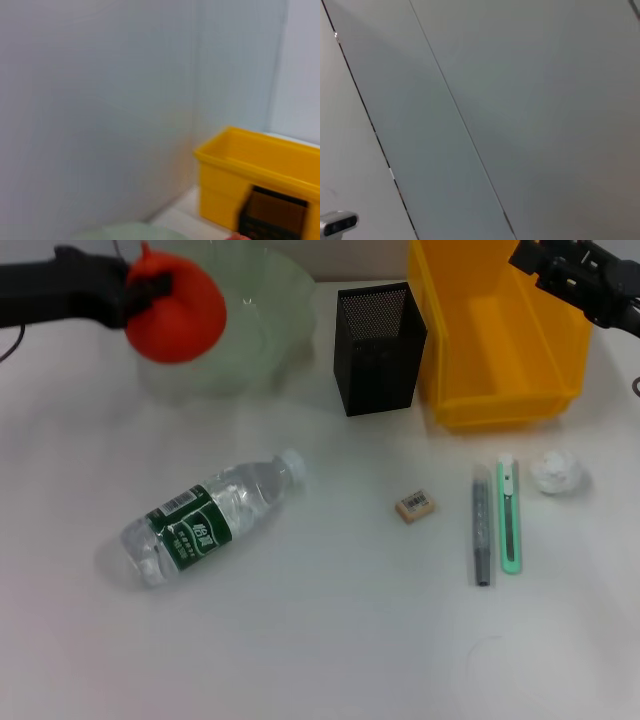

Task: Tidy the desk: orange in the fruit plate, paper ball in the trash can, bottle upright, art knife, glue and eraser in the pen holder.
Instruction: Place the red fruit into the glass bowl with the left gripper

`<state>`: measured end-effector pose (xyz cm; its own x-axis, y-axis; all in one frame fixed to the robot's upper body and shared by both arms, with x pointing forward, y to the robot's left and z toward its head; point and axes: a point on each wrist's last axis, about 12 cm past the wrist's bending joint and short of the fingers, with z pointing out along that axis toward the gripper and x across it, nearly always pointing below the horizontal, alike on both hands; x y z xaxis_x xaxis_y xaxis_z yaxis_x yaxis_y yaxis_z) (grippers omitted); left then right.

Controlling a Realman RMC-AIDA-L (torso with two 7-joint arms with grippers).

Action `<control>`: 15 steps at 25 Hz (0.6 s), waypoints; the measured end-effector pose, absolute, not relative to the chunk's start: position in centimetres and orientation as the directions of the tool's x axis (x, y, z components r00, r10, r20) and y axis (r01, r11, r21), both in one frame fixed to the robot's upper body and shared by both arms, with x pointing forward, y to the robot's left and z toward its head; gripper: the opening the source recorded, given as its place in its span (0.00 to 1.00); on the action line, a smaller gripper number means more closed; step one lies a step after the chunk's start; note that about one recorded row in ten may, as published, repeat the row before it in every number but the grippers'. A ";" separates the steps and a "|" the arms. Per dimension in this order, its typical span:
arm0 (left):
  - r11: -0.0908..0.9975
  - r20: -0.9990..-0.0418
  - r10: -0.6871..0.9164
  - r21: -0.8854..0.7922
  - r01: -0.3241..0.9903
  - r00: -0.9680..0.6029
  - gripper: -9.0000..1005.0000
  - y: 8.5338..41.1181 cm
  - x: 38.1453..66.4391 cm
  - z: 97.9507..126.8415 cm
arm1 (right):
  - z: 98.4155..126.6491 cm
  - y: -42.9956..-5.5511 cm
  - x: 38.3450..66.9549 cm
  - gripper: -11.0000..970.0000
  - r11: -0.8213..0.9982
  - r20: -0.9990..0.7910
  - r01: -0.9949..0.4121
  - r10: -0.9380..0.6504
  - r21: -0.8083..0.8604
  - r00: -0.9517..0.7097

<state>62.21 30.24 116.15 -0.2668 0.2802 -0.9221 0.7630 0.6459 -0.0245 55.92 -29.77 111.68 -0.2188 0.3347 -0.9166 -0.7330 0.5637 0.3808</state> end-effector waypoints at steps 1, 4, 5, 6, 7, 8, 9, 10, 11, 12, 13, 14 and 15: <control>0.660 -0.924 0.279 -0.014 0.751 -0.262 0.16 30.0 62.5 116.1 | 111.6 -29.8 55.8 0.87 0.564 -0.916 -0.733 0.336 0.381 -0.219; 0.708 -0.930 0.293 0.055 0.704 -0.222 0.13 28.2 63.8 115.3 | 111.6 -29.9 55.6 0.87 0.561 -0.918 -0.737 0.335 0.377 -0.214; 0.708 -0.930 0.293 0.055 0.704 -0.222 0.13 28.2 63.8 115.3 | 111.6 -29.9 55.6 0.87 0.561 -0.918 -0.737 0.335 0.377 -0.214; 0.716 -0.930 0.304 0.078 0.694 -0.208 0.12 27.6 64.1 115.1 | 111.6 -29.9 55.6 0.87 0.561 -0.918 -0.738 0.333 0.375 -0.214; 0.720 -0.929 0.314 0.097 0.687 -0.198 0.11 27.1 64.5 114.8 | 111.6 -29.8 55.6 0.87 0.561 -0.919 -0.738 0.332 0.374 -0.213; 0.720 -0.927 0.325 0.112 0.685 -0.189 0.10 26.5 64.8 114.6 | 111.6 -29.8 55.6 0.87 0.560 -0.919 -0.739 0.331 0.374 -0.214; 0.721 -0.925 0.333 0.124 0.682 -0.184 0.10 25.5 65.4 114.1 | 111.6 -29.8 55.6 0.87 0.559 -0.919 -0.740 0.330 0.374 -0.215; 0.721 -0.925 0.333 0.124 0.682 -0.184 0.09 25.5 65.4 114.1 | 111.6 -29.8 55.6 0.87 0.559 -0.919 -0.740 0.330 0.374 -0.215; 0.721 -0.924 0.336 0.129 0.681 -0.182 0.09 25.2 65.6 113.9 | 111.6 -29.8 55.6 0.87 0.559 -0.919 -0.740 0.330 0.374 -0.215; 0.723 -0.922 0.345 0.141 0.676 -0.176 0.08 24.9 65.8 113.6 | 111.6 -29.8 55.6 0.87 0.559 -0.919 -0.740 0.329 0.374 -0.215; 0.726 -0.919 0.353 0.153 0.671 -0.173 0.08 24.7 65.9 113.3 | 111.6 -29.8 55.6 0.87 0.559 -0.920 -0.740 0.329 0.373 -0.216; 0.731 -0.916 0.364 0.171 0.661 -0.167 0.08 24.6 66.1 113.0 | 111.6 -29.8 55.6 0.87 0.559 -0.920 -0.741 0.328 0.373 -0.216; 0.736 -0.913 0.373 0.185 0.651 -0.162 0.07 24.5 66.1 112.7 | 111.6 -29.8 55.6 0.87 0.559 -0.920 -0.741 0.328 0.373 -0.216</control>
<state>66.15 24.48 112.73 -0.1623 0.3734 -0.9134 0.6513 0.7359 0.1851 55.63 -29.76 111.56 -0.2162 0.3275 -0.9198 -0.7407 0.5587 0.3731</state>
